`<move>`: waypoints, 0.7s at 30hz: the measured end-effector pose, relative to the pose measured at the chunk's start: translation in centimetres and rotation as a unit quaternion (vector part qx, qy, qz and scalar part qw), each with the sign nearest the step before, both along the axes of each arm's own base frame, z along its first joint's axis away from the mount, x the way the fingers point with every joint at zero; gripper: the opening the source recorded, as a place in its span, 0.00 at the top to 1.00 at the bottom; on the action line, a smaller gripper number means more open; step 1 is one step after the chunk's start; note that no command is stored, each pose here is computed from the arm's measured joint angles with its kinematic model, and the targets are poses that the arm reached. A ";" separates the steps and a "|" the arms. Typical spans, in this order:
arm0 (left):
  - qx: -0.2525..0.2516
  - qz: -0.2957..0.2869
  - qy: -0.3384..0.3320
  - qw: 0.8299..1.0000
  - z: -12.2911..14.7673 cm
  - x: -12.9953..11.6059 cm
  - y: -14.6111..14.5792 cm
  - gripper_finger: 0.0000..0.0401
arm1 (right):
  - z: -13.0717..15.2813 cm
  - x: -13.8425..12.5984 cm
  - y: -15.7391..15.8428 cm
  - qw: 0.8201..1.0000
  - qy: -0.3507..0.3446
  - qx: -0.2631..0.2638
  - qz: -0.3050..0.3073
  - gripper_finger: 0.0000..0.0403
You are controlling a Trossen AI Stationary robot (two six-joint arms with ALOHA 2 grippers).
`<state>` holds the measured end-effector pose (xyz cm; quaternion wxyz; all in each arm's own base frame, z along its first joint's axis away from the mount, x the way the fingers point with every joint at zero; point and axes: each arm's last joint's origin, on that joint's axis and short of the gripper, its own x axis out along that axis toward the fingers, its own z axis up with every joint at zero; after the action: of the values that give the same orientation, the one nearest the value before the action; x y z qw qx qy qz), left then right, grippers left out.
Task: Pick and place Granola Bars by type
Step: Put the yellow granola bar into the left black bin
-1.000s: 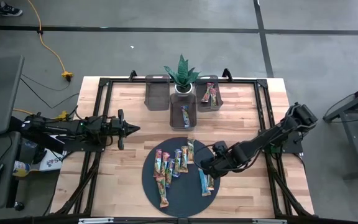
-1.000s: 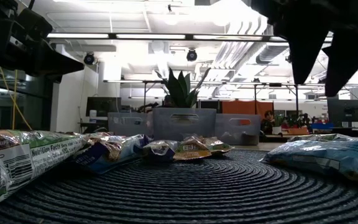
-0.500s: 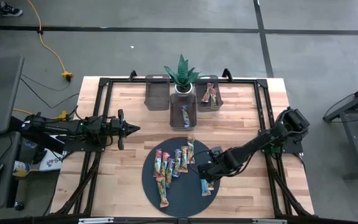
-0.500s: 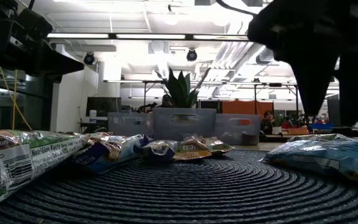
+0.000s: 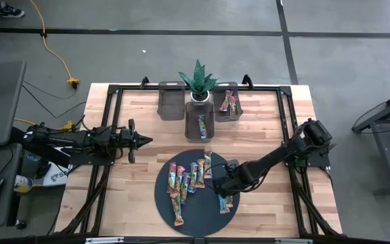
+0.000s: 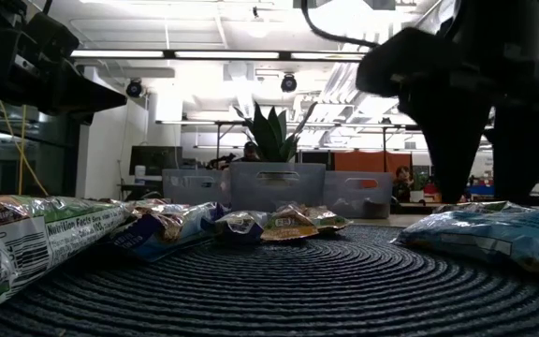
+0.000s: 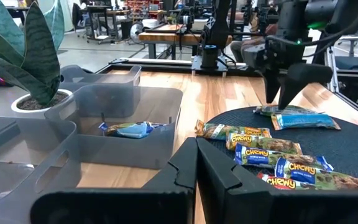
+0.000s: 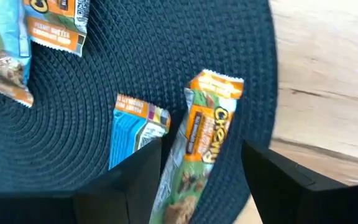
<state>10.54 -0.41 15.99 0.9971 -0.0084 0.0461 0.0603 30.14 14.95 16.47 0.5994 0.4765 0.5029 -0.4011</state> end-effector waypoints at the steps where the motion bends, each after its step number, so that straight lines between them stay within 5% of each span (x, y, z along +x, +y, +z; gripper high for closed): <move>1: 0.000 0.000 0.000 1.000 0.0 0.0 0.0 1.00 | -0.2 0.1 0.0 1.000 0.004 0.001 -0.001 0.48; 21: 0.000 0.000 0.000 1.000 0.0 0.0 0.0 1.00 | -1.6 0.2 0.1 0.999 0.030 0.006 -0.013 0.48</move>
<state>10.54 -0.41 15.99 0.9971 -0.0082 0.0462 0.0603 30.38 15.06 14.86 0.5761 0.4742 0.5167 -0.4198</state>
